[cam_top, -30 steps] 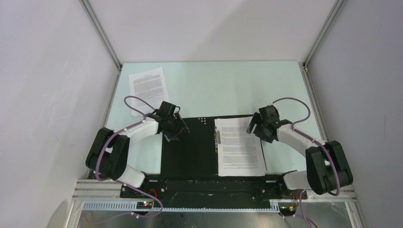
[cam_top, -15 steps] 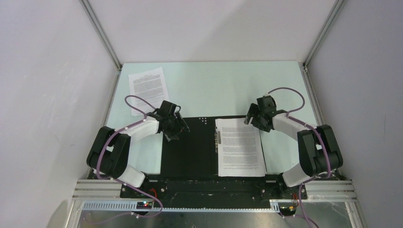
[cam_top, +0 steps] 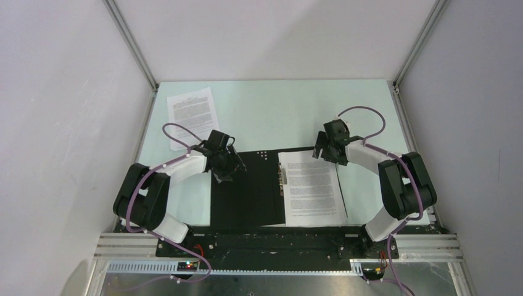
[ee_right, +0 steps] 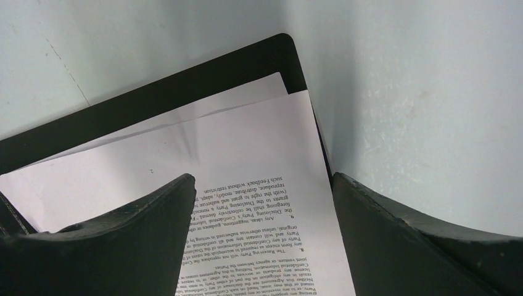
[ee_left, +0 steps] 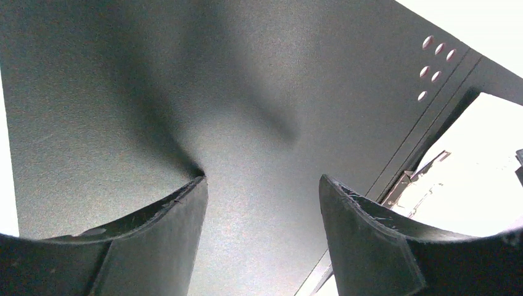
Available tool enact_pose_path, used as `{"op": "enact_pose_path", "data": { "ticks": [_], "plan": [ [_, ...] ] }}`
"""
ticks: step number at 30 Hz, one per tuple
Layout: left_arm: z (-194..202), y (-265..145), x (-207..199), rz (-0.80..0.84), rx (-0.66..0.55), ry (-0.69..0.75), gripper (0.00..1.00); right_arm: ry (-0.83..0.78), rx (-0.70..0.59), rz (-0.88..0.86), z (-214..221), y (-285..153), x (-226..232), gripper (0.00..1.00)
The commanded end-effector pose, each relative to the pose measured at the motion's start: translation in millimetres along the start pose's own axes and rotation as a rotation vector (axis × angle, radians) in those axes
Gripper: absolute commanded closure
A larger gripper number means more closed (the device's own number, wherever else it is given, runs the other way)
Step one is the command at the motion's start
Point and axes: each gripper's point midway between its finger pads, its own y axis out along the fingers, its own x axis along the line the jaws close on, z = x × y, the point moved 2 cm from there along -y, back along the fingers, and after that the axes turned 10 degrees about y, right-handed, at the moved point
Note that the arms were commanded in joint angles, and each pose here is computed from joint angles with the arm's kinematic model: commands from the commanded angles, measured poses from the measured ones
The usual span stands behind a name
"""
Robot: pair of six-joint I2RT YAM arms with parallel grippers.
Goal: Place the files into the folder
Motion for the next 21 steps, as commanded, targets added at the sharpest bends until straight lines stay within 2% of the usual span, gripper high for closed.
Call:
{"op": "enact_pose_path", "data": {
  "ticks": [1, 21],
  "plan": [
    [9.6, 13.9, 19.7, -0.085, 0.02, 0.032, 0.27, -0.018, -0.021, -0.031, -9.2, -2.3, 18.7, 0.14],
    [10.3, 15.6, 19.6, -0.087, 0.029, 0.031, 0.27, -0.036, -0.034, -0.03, -14.6, -7.6, 21.8, 0.1]
  ]
}}
